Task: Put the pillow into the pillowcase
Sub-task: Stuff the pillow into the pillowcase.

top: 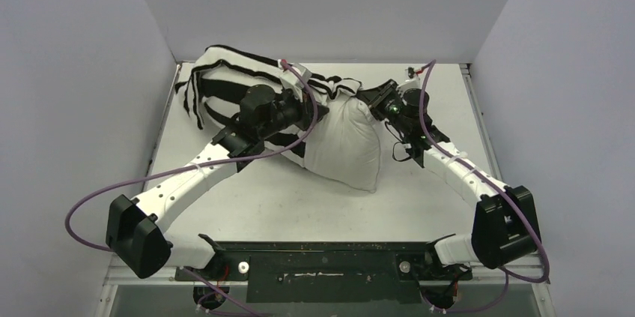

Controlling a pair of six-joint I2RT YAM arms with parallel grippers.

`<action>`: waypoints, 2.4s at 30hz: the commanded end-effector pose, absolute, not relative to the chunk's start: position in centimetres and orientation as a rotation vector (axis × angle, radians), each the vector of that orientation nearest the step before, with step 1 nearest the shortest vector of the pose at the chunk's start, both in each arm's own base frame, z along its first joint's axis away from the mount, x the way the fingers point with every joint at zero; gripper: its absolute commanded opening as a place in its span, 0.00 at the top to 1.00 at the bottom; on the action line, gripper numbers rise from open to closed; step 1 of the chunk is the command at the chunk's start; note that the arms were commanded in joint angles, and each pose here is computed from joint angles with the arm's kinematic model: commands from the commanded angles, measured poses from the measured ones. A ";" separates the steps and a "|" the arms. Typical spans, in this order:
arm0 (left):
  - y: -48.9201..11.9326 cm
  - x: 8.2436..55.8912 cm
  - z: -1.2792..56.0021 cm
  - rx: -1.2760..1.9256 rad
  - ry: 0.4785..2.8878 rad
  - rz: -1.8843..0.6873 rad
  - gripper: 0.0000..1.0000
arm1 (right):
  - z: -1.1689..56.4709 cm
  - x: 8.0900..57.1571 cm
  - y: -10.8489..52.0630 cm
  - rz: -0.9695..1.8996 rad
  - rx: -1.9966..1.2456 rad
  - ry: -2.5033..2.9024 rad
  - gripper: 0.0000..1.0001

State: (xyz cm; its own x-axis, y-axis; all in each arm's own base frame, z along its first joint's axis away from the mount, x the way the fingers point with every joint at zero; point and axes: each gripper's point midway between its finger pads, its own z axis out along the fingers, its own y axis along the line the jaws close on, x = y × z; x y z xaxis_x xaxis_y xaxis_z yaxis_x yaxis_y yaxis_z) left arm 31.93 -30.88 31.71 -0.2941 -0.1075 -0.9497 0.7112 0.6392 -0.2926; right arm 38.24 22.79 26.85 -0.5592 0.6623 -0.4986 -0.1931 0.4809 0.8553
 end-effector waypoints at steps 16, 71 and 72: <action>-31.5 35.9 37.3 0.565 1.596 -1.069 1.00 | 29.3 37.6 13.0 0.758 0.304 1.828 0.17; -27.4 43.6 27.2 0.416 1.874 -0.787 0.47 | 23.1 34.8 16.9 0.618 -0.028 1.939 0.02; -27.5 43.6 26.6 0.429 1.865 -0.792 0.46 | 23.6 35.1 17.4 0.597 -0.069 1.931 0.00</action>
State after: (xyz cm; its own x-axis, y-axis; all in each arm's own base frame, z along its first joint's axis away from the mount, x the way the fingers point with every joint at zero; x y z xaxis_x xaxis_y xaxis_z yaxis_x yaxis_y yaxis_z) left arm 44.33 -28.35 29.09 -0.4337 -0.1153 -0.8936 0.5896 0.7136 -0.3783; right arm 33.89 17.04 19.35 -0.5370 0.3946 -0.7456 -0.1874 0.8059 0.5616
